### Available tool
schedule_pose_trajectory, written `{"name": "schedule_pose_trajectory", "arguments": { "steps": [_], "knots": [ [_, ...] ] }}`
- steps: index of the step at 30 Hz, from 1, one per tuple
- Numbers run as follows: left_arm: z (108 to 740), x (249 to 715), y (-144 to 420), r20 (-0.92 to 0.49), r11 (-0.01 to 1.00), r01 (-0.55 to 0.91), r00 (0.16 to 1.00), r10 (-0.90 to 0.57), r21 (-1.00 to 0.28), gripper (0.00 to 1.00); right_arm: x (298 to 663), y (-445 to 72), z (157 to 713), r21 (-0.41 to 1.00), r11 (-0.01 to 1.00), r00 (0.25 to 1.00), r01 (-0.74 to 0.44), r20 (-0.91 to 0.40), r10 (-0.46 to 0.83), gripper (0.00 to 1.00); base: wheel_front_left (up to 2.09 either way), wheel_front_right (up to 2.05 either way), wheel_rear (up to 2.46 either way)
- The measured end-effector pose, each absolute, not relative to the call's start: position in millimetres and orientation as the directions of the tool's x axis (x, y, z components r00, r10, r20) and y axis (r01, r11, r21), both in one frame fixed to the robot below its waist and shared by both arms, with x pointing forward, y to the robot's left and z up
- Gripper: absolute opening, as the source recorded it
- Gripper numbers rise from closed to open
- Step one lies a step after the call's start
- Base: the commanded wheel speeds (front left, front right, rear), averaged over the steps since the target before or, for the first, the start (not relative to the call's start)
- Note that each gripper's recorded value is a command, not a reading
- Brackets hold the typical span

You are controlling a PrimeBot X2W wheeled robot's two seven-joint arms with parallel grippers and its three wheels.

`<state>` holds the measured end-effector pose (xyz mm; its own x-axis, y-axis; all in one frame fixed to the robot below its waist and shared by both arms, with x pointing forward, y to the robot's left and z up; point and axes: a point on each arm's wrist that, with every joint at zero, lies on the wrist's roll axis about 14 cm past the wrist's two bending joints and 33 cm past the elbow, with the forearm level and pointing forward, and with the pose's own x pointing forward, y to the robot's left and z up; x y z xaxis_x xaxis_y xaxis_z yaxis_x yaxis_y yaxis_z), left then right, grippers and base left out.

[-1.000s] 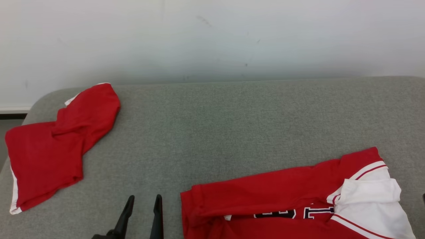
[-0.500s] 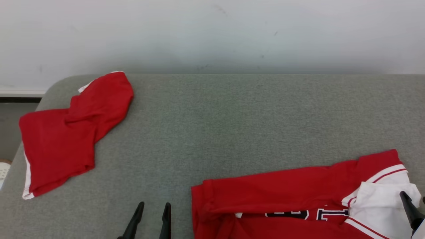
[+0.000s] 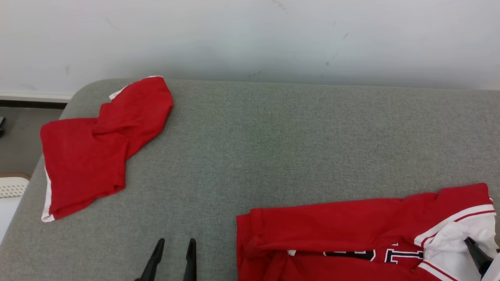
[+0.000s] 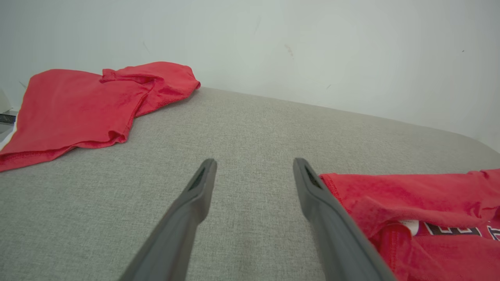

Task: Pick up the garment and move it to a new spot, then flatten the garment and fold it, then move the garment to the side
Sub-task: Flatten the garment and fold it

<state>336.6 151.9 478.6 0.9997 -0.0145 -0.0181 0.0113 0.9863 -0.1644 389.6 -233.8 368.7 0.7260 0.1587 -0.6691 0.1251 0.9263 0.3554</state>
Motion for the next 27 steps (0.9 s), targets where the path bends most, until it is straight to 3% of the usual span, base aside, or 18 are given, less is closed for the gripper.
{"name": "schedule_pose_trajectory", "arguments": {
  "steps": [5, 6, 8, 9, 10, 19, 27],
  "knots": [
    [478.3, 335.0, 151.5, -0.020, 0.986, 0.009, 1.000, -0.013, -0.166, 1.00, 392.3, -217.5, 368.0, 0.371, 0.924, 0.710, 0.089, -0.675, 0.202, 1.00, 0.00, 0.00, 0.00],
    [478.3, 334.6, 152.2, -0.020, 0.986, 0.007, 1.000, -0.010, -0.166, 1.00, 393.2, -214.1, 368.2, 0.378, 0.922, 0.706, 0.083, -0.676, 0.213, 0.67, 0.00, 0.00, 0.00],
    [478.6, 333.9, 152.9, -0.019, 0.986, 0.003, 1.000, -0.006, -0.166, 1.00, 394.1, -209.6, 368.1, 0.384, 0.921, 0.700, 0.074, -0.678, 0.226, 0.33, 0.00, 0.00, 0.00],
    [478.9, 333.6, 153.3, -0.018, 0.986, 0.001, 1.000, -0.004, -0.166, 1.00, 394.5, -206.7, 368.3, 0.389, 0.919, 0.696, 0.068, -0.678, 0.235, 0.09, 0.00, 0.00, 0.00],
    [479.1, 333.4, 153.3, -0.018, 0.986, 0.001, 1.000, -0.004, -0.166, 1.00, 395.3, -204.5, 368.4, 0.395, 0.916, 0.695, 0.066, -0.677, 0.241, 0.00, 0.00, 0.00, 0.00],
    [473.9, 333.3, 153.5, -0.035, 0.985, -0.007, 0.999, 0.001, -0.172, 1.00, 401.6, -215.1, 376.9, 0.426, 0.901, 0.737, 0.085, -0.635, 0.231, 0.00, 0.00, 0.00, 0.00],
    [464.5, 334.6, 149.5, -0.062, 0.985, 0.012, 0.998, -0.023, -0.169, 1.00, 396.3, -292.5, 398.8, 0.353, 0.916, 0.777, 0.190, -0.624, 0.079, 0.00, 0.00, 0.00, 0.00]
  ]
}}
